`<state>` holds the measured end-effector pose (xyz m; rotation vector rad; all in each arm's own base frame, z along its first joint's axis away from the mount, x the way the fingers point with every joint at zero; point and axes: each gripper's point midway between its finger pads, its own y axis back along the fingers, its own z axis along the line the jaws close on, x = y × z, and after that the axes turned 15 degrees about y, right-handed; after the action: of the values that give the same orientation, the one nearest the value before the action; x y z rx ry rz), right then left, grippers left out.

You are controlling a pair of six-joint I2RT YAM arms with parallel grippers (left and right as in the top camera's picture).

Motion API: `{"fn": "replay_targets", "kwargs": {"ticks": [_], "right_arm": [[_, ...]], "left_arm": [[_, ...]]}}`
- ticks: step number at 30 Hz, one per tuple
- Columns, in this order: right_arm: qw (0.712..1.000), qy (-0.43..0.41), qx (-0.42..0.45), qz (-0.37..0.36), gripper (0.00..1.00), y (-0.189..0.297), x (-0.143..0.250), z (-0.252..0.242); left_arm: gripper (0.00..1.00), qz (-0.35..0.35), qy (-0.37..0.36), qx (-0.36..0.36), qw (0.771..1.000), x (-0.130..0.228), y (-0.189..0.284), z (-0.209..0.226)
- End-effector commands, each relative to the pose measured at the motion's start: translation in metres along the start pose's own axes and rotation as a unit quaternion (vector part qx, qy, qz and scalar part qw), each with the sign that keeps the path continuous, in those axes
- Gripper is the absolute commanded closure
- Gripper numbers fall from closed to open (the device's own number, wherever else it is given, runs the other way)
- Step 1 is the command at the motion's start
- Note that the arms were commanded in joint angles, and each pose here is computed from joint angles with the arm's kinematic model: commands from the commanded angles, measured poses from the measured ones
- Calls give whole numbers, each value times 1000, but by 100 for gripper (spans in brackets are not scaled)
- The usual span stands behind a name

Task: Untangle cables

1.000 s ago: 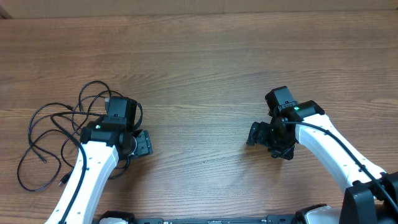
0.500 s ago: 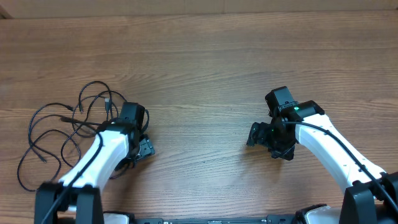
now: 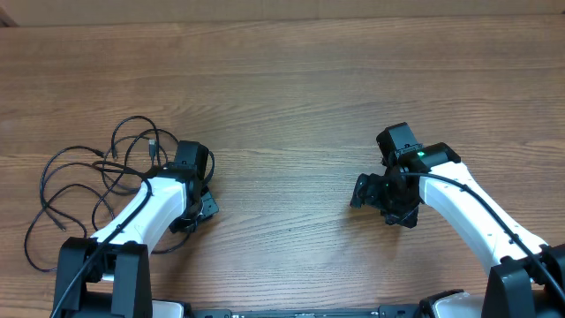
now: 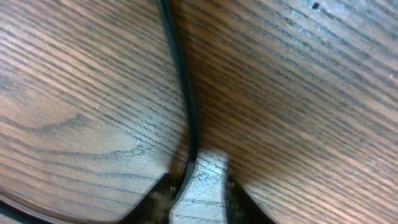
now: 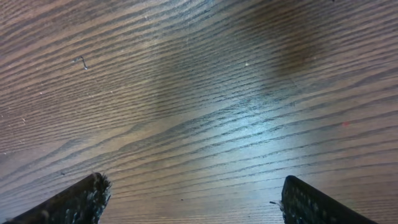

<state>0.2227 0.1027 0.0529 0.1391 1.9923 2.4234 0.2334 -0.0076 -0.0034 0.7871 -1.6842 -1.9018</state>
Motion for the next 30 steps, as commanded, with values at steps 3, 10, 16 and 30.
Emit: {"fn": "replay_targets", "kwargs": {"ticks": [3, 10, 16, 30], "right_arm": [[1000, 3, -7, -14, 12, 8, -6, 3], [1000, 3, -6, -12, 12, 8, -5, 3], [1000, 3, -7, -12, 12, 8, -5, 3], [1000, 3, -8, -16, 12, 8, -7, 4]], "left_arm": [[94, 7, -14, -22, 1000, -2, -5, 7], [96, -49, 18, -16, 998, -87, 62, 9], [96, -135, 30, 35, 990, -167, 142, 11], [66, -158, 67, 38, 984, -194, 187, 40]]}}
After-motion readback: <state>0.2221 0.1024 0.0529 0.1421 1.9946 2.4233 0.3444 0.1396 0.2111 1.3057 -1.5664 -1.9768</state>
